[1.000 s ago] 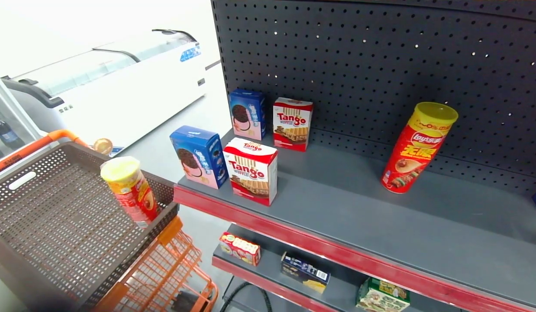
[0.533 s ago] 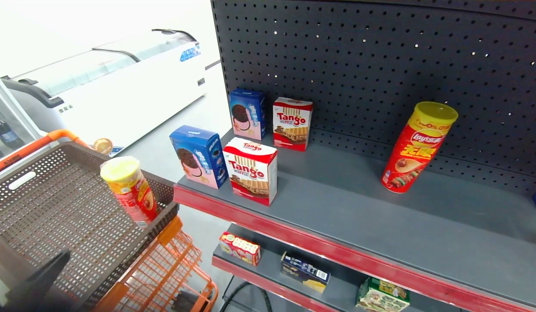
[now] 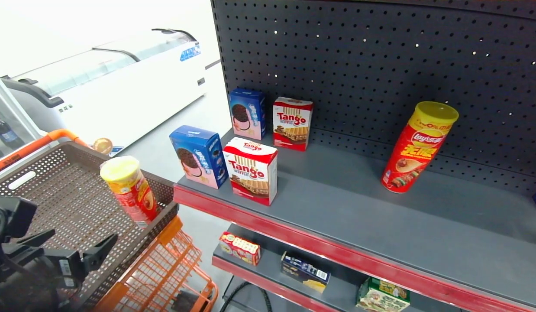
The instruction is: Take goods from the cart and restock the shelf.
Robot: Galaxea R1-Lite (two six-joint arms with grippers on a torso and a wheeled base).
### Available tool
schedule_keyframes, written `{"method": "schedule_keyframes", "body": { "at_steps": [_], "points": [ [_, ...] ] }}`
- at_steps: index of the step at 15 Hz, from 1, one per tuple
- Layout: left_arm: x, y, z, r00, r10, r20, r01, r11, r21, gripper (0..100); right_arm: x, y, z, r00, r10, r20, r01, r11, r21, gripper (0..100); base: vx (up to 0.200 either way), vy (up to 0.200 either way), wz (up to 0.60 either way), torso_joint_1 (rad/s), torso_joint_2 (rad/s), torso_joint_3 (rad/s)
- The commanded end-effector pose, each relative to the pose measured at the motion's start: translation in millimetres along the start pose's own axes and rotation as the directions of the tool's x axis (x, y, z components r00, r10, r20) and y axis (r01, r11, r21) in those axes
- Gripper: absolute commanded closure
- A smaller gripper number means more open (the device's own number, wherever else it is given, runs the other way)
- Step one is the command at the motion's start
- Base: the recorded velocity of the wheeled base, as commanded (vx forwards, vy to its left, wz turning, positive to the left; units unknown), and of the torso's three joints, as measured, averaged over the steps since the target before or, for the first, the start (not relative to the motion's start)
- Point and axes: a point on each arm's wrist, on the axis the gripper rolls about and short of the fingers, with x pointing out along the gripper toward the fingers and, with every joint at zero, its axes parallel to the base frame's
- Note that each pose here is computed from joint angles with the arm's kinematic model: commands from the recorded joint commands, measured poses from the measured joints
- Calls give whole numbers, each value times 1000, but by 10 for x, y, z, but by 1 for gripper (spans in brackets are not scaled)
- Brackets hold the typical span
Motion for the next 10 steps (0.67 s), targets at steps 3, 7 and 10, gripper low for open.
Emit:
{"method": "schedule_keyframes", "body": {
  "at_steps": [3,7,10],
  "points": [
    [669,-38,-115,1000,15,9,-15,1000,-2,0,1,0,0,1000,1,-1,-1,1000,0,0,0,0,0,0,0,0],
    [1214,71,-138,991,80,105,-85,995,45,0,1,0,0,1000,1,-1,-1,1000,0,0,0,0,0,0,0,0],
    [1525,89,-173,985,92,145,-99,994,37,0,1,0,0,1000,1,-1,-1,1000,0,0,0,0,0,0,0,0]
  ]
}}
